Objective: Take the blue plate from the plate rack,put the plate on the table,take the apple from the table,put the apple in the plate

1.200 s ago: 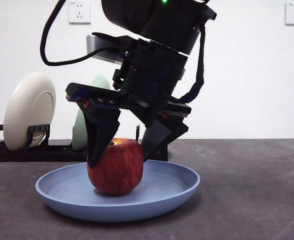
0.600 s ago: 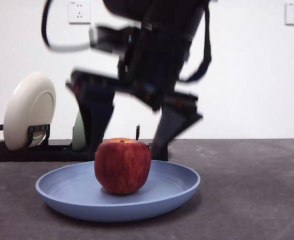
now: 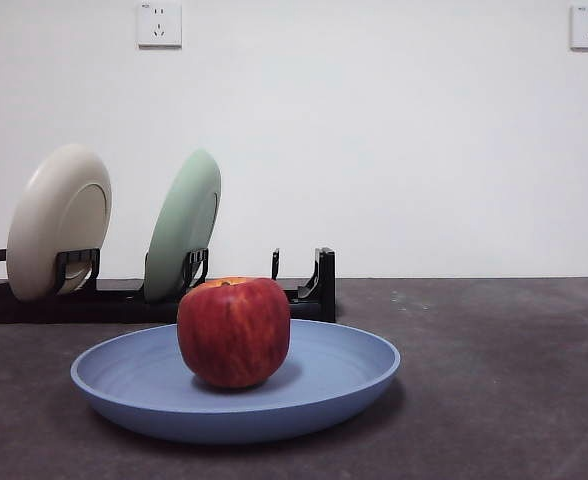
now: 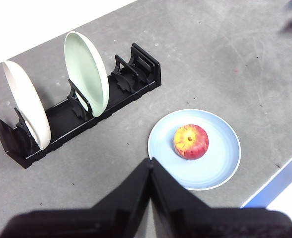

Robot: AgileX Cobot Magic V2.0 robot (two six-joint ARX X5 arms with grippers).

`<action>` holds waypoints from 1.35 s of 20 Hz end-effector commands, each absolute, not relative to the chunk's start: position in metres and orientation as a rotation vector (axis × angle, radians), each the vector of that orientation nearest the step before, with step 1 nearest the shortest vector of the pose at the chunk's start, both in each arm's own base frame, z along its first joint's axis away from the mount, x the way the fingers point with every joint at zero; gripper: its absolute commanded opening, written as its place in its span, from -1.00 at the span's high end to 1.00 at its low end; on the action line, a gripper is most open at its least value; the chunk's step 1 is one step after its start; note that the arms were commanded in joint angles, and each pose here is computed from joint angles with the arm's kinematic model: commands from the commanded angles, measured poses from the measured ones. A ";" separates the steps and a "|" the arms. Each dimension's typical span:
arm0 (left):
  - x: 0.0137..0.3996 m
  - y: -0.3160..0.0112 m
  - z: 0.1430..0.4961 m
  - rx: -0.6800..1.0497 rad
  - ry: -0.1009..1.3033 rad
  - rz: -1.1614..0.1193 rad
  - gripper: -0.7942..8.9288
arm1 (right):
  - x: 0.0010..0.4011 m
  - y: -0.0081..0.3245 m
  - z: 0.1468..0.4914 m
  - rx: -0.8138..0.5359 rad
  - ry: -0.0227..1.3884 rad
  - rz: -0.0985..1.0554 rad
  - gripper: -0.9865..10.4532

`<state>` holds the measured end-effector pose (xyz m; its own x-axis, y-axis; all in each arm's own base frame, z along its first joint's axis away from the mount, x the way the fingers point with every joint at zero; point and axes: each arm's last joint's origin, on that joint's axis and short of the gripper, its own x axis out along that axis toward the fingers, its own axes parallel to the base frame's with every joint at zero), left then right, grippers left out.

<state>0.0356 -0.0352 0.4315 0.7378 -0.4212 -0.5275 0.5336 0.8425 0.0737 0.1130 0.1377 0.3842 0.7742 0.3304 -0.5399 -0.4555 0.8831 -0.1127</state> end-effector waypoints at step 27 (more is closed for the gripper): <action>0.066 -0.054 0.428 0.343 0.571 -0.381 0.85 | 0.054 0.042 0.383 -0.486 0.582 0.126 0.83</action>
